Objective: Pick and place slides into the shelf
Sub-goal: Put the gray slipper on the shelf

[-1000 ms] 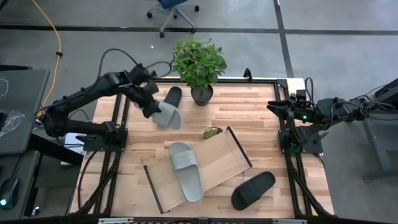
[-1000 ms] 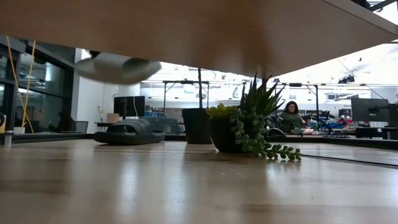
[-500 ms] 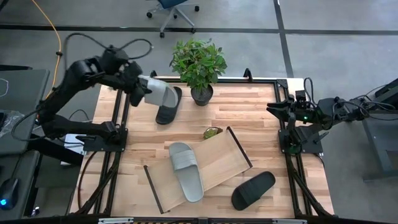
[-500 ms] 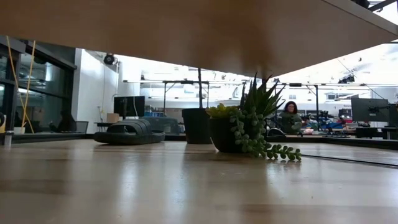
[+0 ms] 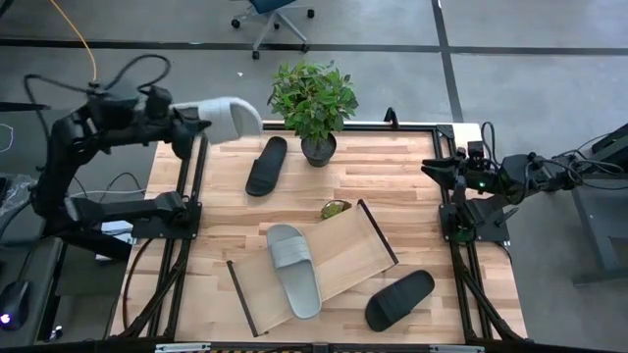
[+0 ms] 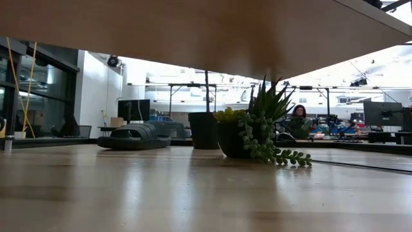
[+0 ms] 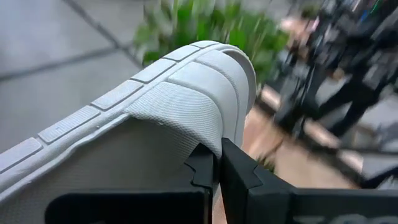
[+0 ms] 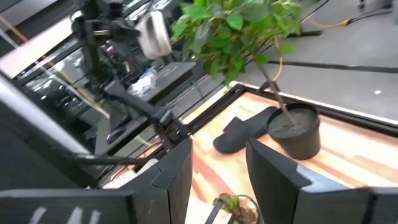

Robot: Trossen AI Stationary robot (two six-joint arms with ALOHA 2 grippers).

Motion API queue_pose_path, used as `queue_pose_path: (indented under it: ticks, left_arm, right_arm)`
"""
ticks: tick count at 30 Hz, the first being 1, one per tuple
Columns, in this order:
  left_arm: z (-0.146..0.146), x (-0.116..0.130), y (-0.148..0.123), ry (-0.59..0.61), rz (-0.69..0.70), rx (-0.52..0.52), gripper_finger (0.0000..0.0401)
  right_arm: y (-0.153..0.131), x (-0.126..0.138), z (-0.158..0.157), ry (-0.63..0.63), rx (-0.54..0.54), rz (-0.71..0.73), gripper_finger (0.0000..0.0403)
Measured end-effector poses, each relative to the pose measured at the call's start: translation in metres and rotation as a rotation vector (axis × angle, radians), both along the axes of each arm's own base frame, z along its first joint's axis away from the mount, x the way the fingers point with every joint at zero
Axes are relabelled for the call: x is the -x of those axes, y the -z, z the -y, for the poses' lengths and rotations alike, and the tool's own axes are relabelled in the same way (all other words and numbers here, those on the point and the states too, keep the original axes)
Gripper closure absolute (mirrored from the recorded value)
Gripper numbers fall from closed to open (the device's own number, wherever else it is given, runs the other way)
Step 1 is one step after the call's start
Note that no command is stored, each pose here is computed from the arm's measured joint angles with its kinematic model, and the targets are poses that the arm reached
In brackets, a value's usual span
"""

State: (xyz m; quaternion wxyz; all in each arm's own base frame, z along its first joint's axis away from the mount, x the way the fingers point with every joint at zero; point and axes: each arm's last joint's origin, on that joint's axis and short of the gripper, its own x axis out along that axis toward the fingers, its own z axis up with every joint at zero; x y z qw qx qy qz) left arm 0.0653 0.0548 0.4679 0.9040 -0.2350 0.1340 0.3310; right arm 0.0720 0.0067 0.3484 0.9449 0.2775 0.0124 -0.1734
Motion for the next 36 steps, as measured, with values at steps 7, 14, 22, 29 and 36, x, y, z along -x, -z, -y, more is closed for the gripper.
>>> queue_pose_path:
  ticks: [7,14,22,29,36]
  left_arm:
    - [-0.001,-0.001,-0.019,-0.007,0.162,-0.126,0.0401]
    - [-0.007,-0.032,-0.038,0.115,0.322,-0.234,0.0401]
    - [0.003,-0.086,-0.052,0.124,0.449,-0.344,0.0401]
    - [0.016,-0.148,-0.042,0.029,0.415,-0.392,0.0401]
    - [0.051,-0.200,-0.024,-0.038,0.403,-0.382,0.0401]
  right_arm:
    - [0.000,0.000,0.000,0.016,-0.022,0.009,0.0261]
    - [0.000,0.000,0.000,0.008,0.021,-0.006,0.0261]
    - [0.000,0.000,-0.001,-0.060,0.051,-0.022,0.0261]
    - [0.001,-0.001,-0.006,-0.221,0.028,-0.025,0.0261]
    - [0.000,-0.001,-0.013,-0.465,-0.002,-0.024,0.0261]
